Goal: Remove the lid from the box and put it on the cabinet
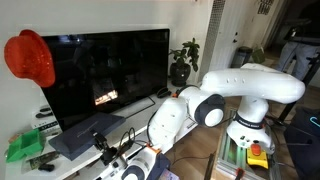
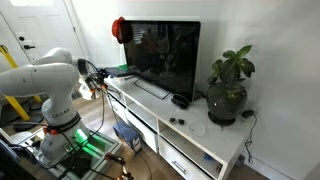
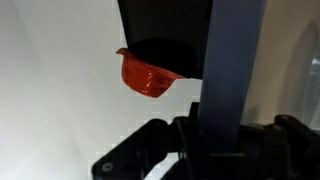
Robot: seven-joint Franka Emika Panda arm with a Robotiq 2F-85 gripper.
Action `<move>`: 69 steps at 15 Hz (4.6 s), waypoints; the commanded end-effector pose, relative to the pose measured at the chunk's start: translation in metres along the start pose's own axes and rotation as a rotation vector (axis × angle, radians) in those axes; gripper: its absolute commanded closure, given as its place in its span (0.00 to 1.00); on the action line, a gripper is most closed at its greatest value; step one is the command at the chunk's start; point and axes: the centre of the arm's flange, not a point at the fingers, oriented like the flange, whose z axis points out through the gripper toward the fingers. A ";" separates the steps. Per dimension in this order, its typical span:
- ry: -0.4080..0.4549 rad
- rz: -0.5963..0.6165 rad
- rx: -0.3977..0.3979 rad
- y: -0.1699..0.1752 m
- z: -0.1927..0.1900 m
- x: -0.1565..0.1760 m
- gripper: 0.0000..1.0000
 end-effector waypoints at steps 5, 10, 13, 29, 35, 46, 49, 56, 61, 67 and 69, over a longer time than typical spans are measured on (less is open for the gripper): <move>0.026 0.058 0.153 -0.036 -0.021 0.018 1.00; 0.015 0.084 0.249 -0.042 -0.027 0.018 0.73; -0.034 0.122 0.323 -0.040 -0.023 0.018 0.53; -0.164 0.315 0.630 -0.021 -0.005 0.023 0.00; -0.140 0.332 0.654 0.003 0.010 0.019 0.00; 0.077 0.251 0.722 0.034 -0.032 0.030 0.00; 0.218 0.229 0.657 0.043 -0.040 0.030 0.00; 0.518 0.316 0.640 0.075 -0.043 0.027 0.00; 0.588 0.428 0.830 0.143 -0.029 0.029 0.00; 0.366 0.586 1.064 0.212 0.023 -0.009 0.00; 0.307 0.676 1.105 0.232 0.036 -0.023 0.00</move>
